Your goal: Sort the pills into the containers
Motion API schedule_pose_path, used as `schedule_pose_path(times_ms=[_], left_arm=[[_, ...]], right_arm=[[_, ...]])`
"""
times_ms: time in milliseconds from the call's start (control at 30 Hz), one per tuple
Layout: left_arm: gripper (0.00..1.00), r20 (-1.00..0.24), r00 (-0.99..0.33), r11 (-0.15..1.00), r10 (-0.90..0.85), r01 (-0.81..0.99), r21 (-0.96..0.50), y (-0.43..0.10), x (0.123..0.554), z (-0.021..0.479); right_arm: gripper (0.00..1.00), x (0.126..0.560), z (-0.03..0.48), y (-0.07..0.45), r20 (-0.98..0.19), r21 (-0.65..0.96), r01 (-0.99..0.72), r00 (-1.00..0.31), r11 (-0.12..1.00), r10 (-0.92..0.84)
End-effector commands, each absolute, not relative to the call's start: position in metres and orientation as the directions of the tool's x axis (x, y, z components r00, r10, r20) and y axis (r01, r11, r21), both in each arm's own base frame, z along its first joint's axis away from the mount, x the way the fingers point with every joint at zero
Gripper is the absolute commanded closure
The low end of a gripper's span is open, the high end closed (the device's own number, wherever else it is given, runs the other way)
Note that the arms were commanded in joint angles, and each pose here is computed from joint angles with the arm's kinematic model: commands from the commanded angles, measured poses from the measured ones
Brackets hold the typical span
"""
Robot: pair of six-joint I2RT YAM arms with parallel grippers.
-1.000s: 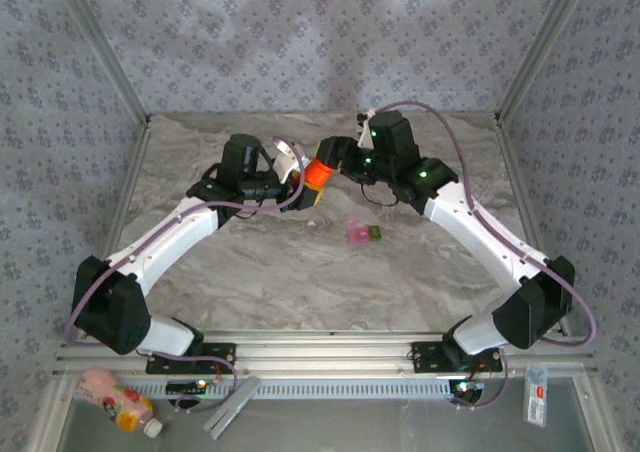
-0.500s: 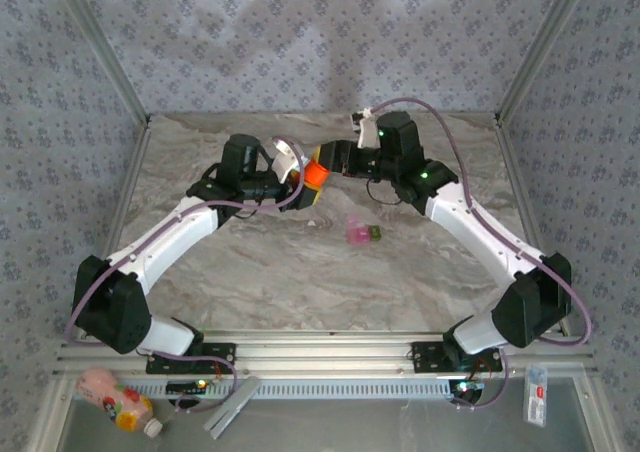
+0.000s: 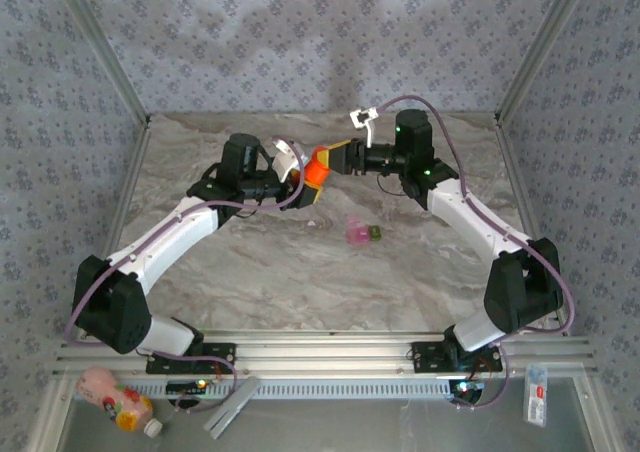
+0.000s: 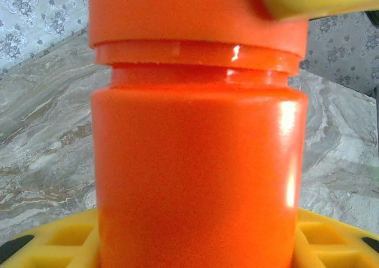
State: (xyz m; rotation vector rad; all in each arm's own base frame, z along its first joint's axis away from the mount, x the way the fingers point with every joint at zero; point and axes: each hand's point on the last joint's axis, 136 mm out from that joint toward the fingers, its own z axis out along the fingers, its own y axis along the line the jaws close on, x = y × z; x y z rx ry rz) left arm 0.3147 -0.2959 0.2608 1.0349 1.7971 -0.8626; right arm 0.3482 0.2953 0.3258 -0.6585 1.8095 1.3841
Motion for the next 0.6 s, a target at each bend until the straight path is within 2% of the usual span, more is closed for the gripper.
schedule_pose_path(times_ms=[0, 300, 400, 433, 500, 567], left_arm=[[1.00, -0.933, -0.237, 0.376, 0.270, 0.918, -0.125, -0.2990, 0.3084, 0.2800], [1.00, -0.934, -0.235, 0.375, 0.270, 0.919, -0.123, -0.2989, 0.3077, 0.2817], [1.00, -0.934, -0.235, 0.375, 0.269, 0.919, -0.123, -0.2989, 0.3079, 0.2817], [1.00, -0.935, -0.234, 0.375, 0.268, 0.919, -0.122, -0.2989, 0.3082, 0.2821], [1.00, -0.935, -0.234, 0.376, 0.267, 0.919, -0.122, -0.2990, 0.3086, 0.2820], [1.00, -0.935, -0.234, 0.377, 0.268, 0.918, -0.122, -0.2991, 0.3089, 0.2816]], right_arm=[[0.61, 0.3488, 0.3262, 0.2880, -0.846, 0.516, -0.810, -0.533, 0.278, 0.018], [0.62, 0.3396, 0.3279, 0.2805, -0.836, 0.516, -0.815, -0.546, 0.265, -0.054], [0.60, 0.3406, 0.3272, 0.2810, -0.823, 0.533, -0.799, -0.566, 0.279, -0.049], [0.57, 0.3402, 0.3273, 0.2821, -0.818, 0.540, -0.793, -0.573, 0.282, -0.046], [0.43, 0.3429, 0.3260, 0.2823, -0.801, 0.564, -0.767, -0.599, 0.306, -0.026], [0.35, 0.3475, 0.3290, 0.2790, -0.783, 0.590, -0.732, -0.622, 0.341, 0.018]])
